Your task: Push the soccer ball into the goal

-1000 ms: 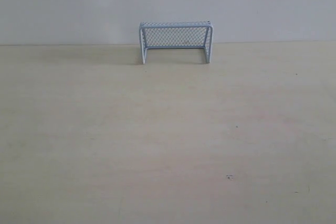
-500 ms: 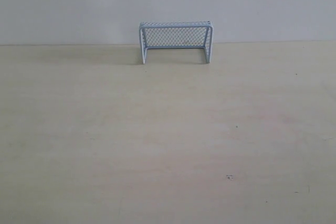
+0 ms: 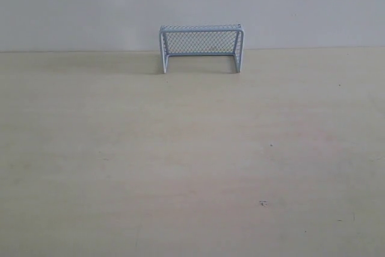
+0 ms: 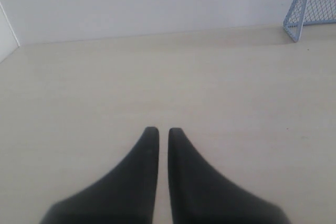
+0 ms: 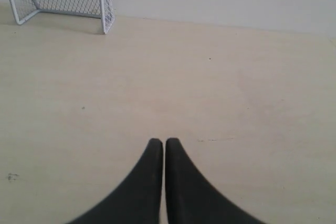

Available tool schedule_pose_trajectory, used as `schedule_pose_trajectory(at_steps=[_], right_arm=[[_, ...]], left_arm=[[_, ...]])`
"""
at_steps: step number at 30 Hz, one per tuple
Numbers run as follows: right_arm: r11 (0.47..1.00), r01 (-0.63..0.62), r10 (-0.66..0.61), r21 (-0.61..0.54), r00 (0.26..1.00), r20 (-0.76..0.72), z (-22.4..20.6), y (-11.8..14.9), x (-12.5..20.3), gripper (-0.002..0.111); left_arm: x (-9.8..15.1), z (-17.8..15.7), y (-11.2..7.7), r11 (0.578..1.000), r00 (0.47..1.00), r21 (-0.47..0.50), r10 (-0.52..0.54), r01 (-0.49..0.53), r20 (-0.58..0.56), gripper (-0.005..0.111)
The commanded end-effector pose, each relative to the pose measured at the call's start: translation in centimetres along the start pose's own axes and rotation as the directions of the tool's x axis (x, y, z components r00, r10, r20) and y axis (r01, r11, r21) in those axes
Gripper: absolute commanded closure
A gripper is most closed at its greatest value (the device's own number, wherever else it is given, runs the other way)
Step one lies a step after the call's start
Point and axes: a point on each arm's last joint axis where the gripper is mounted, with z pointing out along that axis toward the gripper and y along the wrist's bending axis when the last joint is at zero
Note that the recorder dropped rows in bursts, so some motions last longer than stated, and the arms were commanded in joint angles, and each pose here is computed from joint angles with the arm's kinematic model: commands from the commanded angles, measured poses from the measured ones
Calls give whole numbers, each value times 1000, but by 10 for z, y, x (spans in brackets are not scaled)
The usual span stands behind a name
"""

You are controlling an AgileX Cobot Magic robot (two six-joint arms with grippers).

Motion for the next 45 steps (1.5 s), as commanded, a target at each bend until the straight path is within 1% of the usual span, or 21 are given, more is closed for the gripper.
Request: schedule_pose_trajectory(at_steps=[1,15,20,29,45], right_arm=[[999,-32,32,0,999,2,0,0,0,108],[999,-34,34,-3,999,2,0,0,0,108],[999,-25,25,-37,1000,3,0,2,0,108],[997,-71,71,-19,997,2,0,1,0,108],[997,-71,71,-19,997,2,0,1,0,108]], left_arm=[[-2,-1,0,1000,1000,-3,-8,8,10,100],[-2,-1,0,1000,1000,-3,-8,8,10,100],[-2,-1,0,1000,1000,-3,-8,8,10,100],[-2,-1,0,1000,1000,-3,-8,8,10,100],[-2,-1,0,1000,1000,-3,-8,8,10,100]])
